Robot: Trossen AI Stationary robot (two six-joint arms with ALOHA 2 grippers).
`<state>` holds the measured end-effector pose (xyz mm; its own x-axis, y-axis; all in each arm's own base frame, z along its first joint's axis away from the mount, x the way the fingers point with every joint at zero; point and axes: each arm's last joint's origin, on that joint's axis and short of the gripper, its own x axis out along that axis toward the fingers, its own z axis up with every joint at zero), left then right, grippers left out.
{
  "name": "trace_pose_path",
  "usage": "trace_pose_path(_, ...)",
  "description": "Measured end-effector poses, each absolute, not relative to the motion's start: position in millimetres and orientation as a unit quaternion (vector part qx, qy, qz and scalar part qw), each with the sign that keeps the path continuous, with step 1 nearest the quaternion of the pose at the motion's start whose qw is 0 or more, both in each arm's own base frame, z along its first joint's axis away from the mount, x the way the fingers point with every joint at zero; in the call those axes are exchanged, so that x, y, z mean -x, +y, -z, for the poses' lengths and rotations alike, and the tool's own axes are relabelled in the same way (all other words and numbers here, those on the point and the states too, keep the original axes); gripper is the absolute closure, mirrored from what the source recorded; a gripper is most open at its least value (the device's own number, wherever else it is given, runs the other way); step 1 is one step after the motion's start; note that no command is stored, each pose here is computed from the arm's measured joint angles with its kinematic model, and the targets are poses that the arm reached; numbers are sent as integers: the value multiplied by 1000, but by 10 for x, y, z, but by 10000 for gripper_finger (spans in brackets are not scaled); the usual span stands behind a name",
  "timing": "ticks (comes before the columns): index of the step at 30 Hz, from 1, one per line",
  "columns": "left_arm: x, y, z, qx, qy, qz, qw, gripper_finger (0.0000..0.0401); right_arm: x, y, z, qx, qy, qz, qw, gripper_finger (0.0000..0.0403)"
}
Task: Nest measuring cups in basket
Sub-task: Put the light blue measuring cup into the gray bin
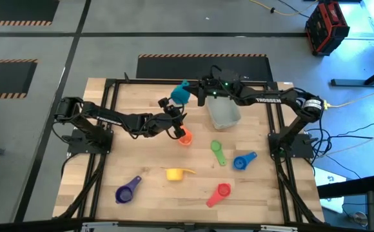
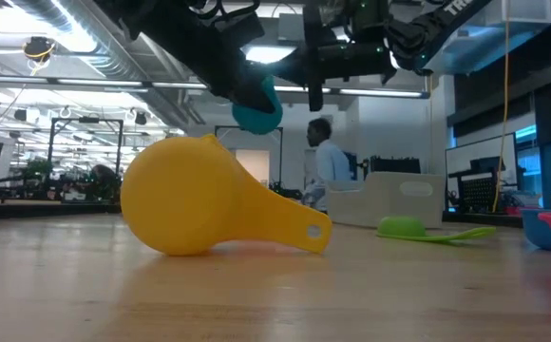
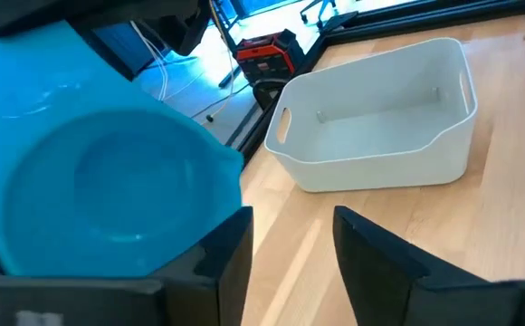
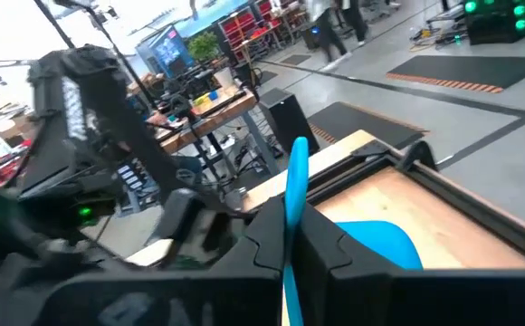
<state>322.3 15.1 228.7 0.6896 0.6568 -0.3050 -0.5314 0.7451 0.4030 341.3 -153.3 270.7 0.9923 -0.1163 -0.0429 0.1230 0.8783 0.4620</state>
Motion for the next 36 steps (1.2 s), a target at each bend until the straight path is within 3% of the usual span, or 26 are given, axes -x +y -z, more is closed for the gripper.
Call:
trace_pose_path(17,-3231,72,-2283,-138,217,-303,918,252,-3075,-2081,-2685,-272,18,48,961,394)
trace_pose_path(30,-3232,-79,-2281,-118,207,-282,929,252,-2487,-2359,-3053,-316,15,-54,947,394)
trace_pose_path(36,-3235,-87,-2278,-103,205,-274,934,252,-2182,-2426,-3111,-352,58,-111,927,394)
